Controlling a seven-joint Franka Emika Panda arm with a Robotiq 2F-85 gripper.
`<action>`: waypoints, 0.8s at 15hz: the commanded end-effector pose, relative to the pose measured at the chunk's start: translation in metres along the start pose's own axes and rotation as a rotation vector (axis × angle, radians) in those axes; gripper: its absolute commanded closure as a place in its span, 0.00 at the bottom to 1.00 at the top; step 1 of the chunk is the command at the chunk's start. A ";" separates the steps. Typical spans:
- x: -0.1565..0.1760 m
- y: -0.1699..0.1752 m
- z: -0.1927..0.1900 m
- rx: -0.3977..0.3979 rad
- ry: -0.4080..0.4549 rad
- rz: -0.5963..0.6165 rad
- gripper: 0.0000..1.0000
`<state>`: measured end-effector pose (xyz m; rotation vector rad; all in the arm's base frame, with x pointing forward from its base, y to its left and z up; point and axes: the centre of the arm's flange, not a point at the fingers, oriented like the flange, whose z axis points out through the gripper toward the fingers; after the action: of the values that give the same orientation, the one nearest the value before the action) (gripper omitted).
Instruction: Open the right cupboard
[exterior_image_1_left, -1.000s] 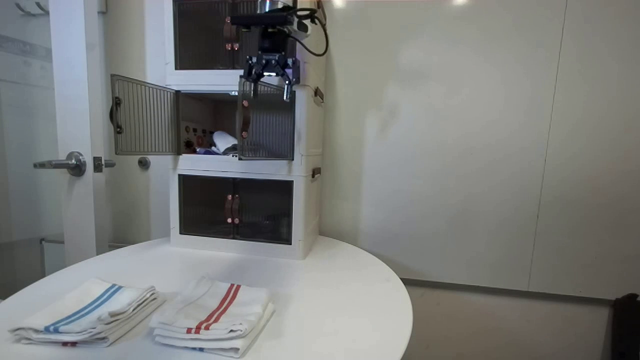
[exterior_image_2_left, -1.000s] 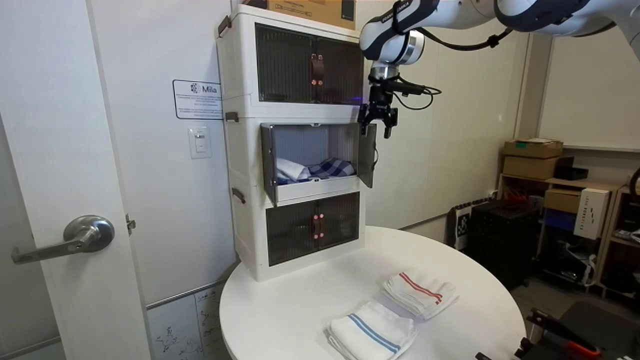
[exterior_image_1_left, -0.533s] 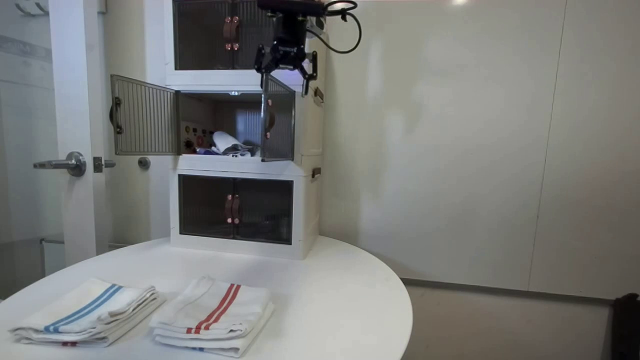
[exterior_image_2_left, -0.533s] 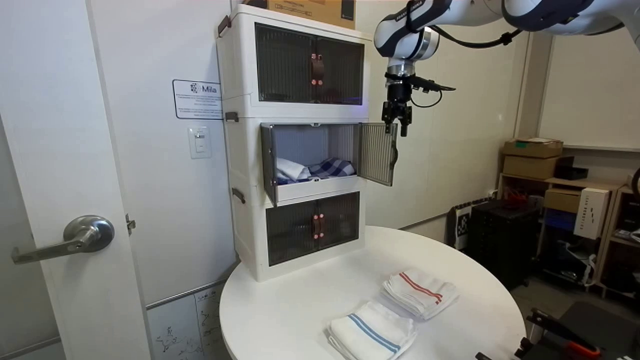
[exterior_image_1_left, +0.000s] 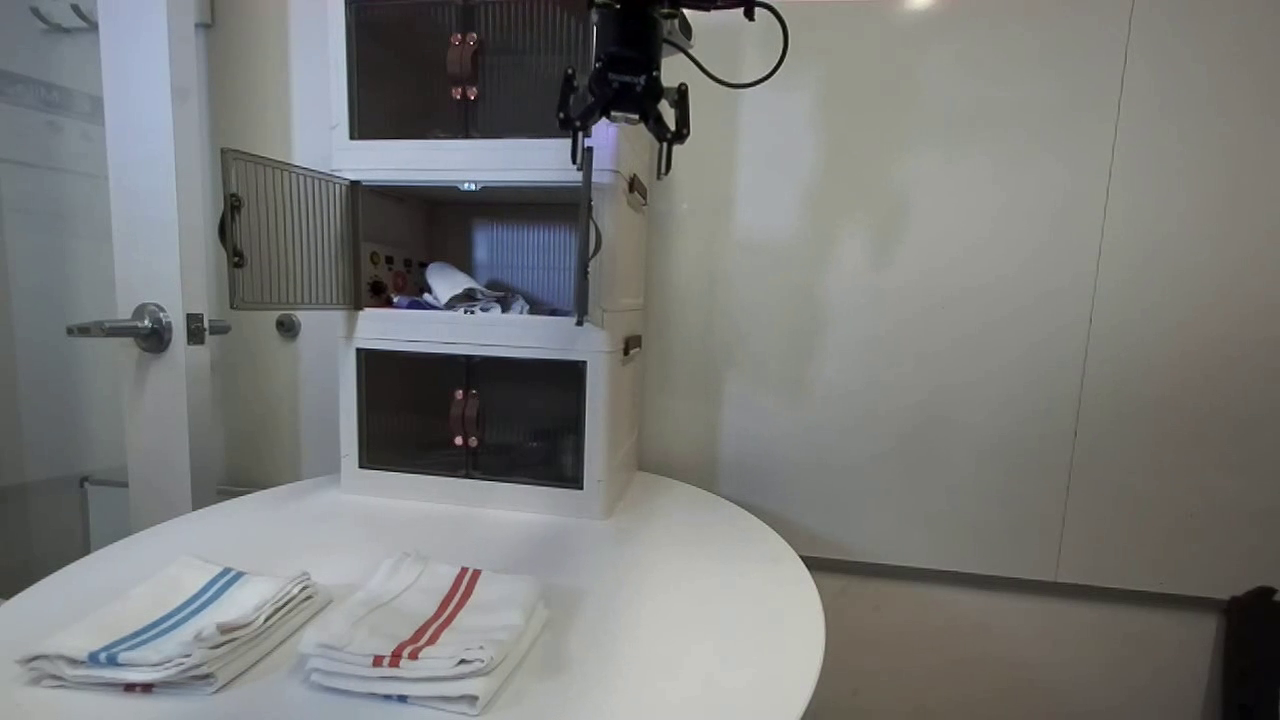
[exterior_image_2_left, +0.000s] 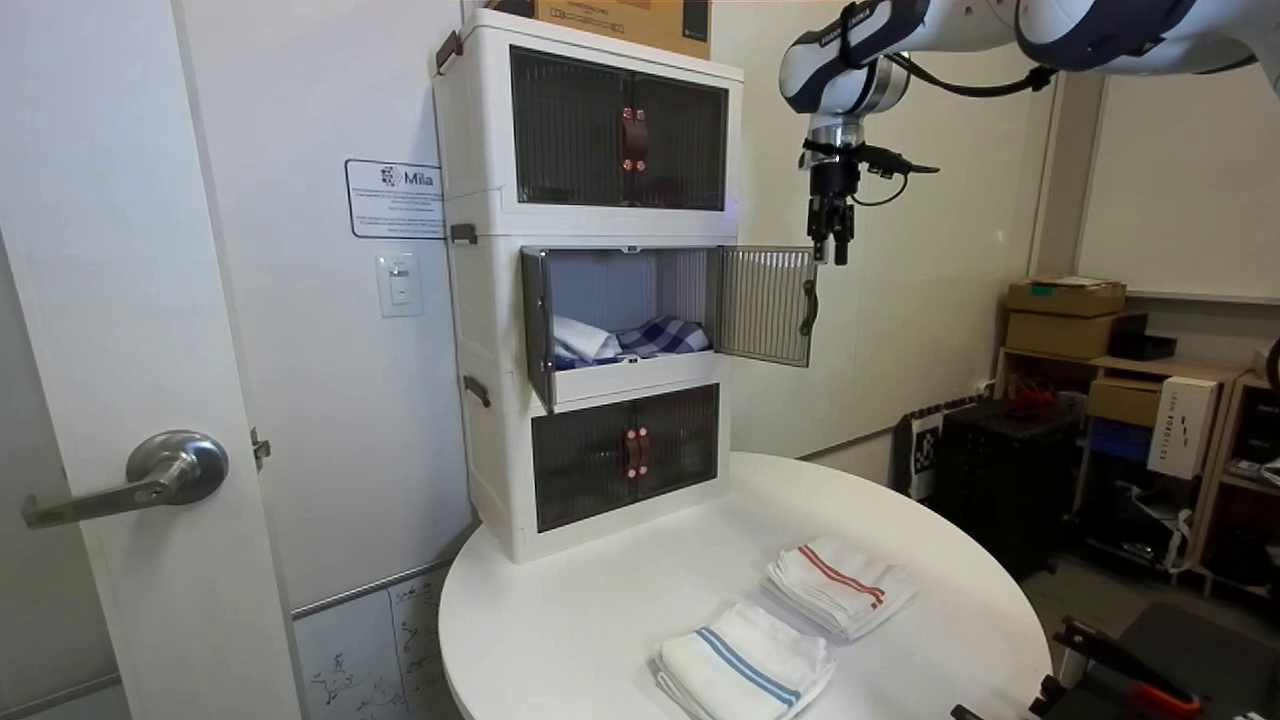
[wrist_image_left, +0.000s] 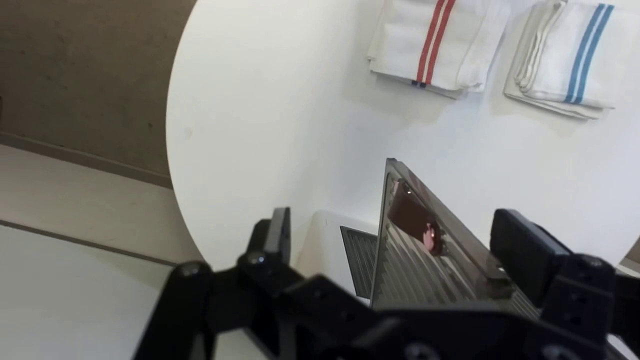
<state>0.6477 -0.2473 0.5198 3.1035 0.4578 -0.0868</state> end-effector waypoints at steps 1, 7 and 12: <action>-0.003 0.003 -0.024 0.018 0.015 -0.054 0.00; -0.034 -0.038 -0.073 0.236 0.009 -0.062 0.00; -0.068 -0.087 -0.135 0.395 0.072 -0.024 0.00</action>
<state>0.5844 -0.1993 0.6230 3.4120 0.5660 -0.1170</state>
